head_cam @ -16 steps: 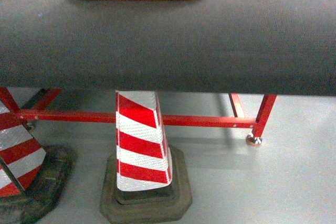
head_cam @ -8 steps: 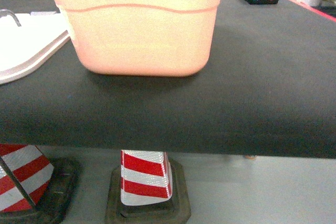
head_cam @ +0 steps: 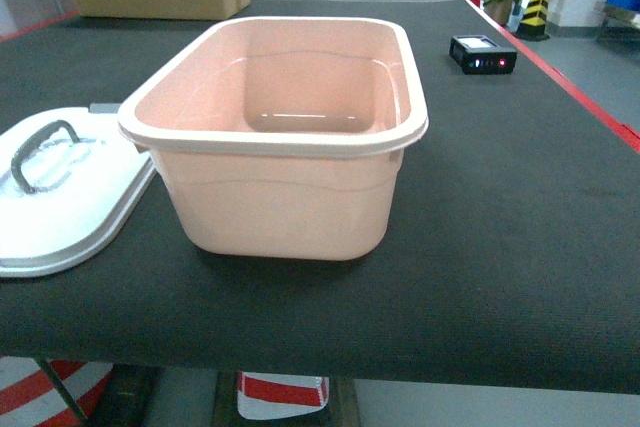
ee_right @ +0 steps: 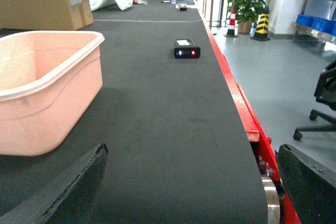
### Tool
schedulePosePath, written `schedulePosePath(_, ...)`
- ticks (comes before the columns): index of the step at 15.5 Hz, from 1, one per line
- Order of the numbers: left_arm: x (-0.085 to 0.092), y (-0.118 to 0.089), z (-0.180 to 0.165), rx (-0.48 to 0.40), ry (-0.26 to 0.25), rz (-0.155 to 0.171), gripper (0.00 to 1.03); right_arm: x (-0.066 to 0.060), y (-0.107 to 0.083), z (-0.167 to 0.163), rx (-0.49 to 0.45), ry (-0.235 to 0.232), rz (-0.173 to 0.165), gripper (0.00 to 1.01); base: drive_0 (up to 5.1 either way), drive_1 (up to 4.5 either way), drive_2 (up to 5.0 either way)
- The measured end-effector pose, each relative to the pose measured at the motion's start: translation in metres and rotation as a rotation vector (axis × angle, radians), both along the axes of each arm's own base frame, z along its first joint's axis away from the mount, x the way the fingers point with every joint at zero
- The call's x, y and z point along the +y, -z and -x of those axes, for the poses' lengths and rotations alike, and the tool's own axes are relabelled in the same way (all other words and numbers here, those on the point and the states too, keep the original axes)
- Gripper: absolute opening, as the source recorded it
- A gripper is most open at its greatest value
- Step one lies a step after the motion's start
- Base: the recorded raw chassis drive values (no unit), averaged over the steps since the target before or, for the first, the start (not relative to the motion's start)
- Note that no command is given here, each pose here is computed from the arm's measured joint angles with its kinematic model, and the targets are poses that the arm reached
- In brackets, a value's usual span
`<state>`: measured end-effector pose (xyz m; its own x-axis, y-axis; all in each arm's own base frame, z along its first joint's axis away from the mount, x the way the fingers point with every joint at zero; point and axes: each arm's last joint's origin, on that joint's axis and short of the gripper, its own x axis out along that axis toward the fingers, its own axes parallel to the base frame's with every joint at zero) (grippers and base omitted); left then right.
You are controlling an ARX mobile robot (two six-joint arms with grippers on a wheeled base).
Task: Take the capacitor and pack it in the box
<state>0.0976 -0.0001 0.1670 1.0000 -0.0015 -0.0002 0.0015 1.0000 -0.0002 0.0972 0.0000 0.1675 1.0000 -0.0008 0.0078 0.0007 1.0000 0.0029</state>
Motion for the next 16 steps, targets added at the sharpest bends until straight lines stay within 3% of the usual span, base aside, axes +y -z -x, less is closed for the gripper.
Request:
schedulePosePath(12, 0.0, 0.0, 0.0, 0.004, -0.001, 0.0, 0.44, 0.0, 0.0, 0.0, 0.005, 0.0, 0.0, 0.98, -4.9, 2.42, 2.4)
schedulePosePath(14, 0.0, 0.0, 0.0, 0.004, -0.001, 0.0, 0.44, 0.0, 0.0, 0.0, 0.005, 0.0, 0.0, 0.98, 0.0, 0.0, 0.0)
schedulePosePath(15, -0.001, 0.0, -0.001, 0.008, -0.056, 0.004, 0.44, 0.0, 0.0, 0.0, 0.005, -0.001, 0.0, 0.98, 0.0, 0.0, 0.0)
schedulePosePath(16, -0.009, -0.008, -0.012, -0.006, -0.157, 0.026, 0.44, 0.0, 0.0, 0.0, 0.005, -0.001, 0.0, 0.98, 0.0, 0.0, 0.0)
